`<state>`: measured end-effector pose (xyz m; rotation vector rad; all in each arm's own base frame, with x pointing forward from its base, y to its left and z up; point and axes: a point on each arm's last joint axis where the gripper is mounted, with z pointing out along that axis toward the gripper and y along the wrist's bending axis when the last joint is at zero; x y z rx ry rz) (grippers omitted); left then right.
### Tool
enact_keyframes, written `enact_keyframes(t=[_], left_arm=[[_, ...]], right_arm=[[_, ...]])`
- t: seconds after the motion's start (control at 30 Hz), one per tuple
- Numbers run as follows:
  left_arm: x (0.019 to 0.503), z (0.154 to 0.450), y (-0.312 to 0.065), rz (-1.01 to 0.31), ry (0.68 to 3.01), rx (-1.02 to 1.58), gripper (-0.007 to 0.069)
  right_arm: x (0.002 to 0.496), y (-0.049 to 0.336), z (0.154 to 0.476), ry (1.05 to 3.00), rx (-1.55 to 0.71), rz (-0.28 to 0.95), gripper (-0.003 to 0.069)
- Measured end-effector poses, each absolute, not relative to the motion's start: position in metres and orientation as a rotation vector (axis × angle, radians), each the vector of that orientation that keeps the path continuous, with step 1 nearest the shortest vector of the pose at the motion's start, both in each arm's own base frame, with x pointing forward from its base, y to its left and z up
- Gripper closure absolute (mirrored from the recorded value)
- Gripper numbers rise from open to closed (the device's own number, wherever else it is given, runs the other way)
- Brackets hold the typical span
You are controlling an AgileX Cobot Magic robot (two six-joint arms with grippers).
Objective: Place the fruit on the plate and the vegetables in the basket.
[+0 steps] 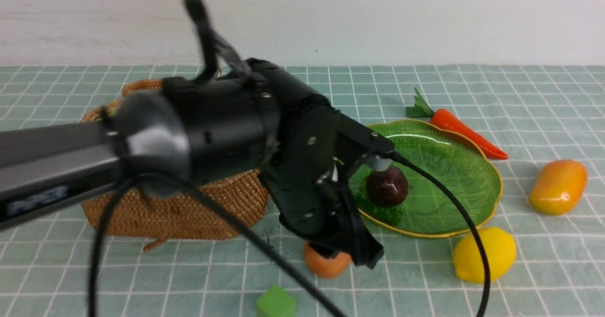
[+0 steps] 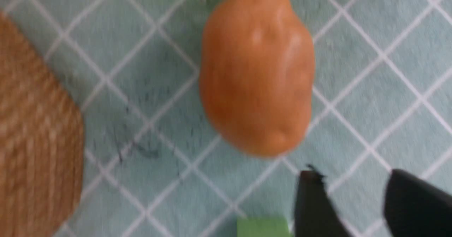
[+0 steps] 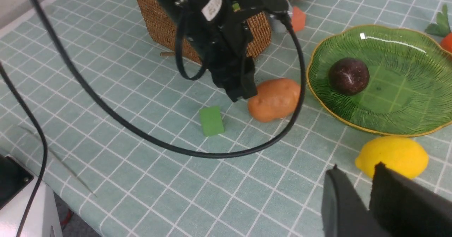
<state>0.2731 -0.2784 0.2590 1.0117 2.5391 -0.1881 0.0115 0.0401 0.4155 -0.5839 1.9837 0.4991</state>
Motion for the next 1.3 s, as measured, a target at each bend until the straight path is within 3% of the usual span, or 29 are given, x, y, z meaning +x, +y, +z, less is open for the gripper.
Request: enact_keyframes(t=[0.13, 0.23, 0.47, 0.6, 0.83, 0.97, 1.07, 1.1, 1.13, 1.2, 1.3], left_arm=[[0.289, 0.243, -0.292, -0.170, 2.468, 1.044, 0.0062], [0.300, 0.223, -0.299, -0.114, 2.417, 1.083, -0.0029], [0.315, 0.178, -0.307, -0.001, 2.374, 1.187, -0.0019], [0.317, 0.171, -0.307, 0.018, 2.383, 1.199, 0.0027], [0.314, 0.176, -0.304, 0.029, 2.467, 1.104, 0.0029], [0.304, 0.212, -0.300, 0.061, 2.489, 1.087, 0.0029], [0.293, 0.279, -0.290, 0.016, 2.379, 1.024, 0.0029], [0.290, 0.316, -0.275, 0.019, 2.304, 0.978, 0.0029], [0.289, 0.335, -0.264, 0.026, 2.265, 0.950, 0.0029], [0.295, 0.362, -0.232, 0.089, 2.224, 0.894, 0.0029], [0.314, 0.371, -0.190, 0.207, 2.231, 0.861, 0.0029]], right_arm=[[0.011, 0.040, 0.415, 1.986, -0.589, 0.496, 0.0516], [0.011, 0.040, 0.415, 1.986, -0.598, 0.492, 0.0516], [0.011, 0.040, 0.414, 1.995, -0.605, 0.492, 0.0516], [0.010, 0.040, 0.414, 1.997, -0.606, 0.492, 0.0516], [0.010, 0.040, 0.414, 1.997, -0.606, 0.492, 0.0517], [0.011, 0.040, 0.414, 1.995, -0.605, 0.492, 0.0521], [0.012, 0.040, 0.415, 1.980, -0.596, 0.491, 0.0522], [0.012, 0.040, 0.416, 1.968, -0.589, 0.489, 0.0522], [0.013, 0.040, 0.417, 1.961, -0.585, 0.489, 0.0522], [0.014, 0.040, 0.419, 1.942, -0.574, 0.490, 0.0522], [0.014, 0.040, 0.420, 1.924, -0.565, 0.495, 0.0521]])
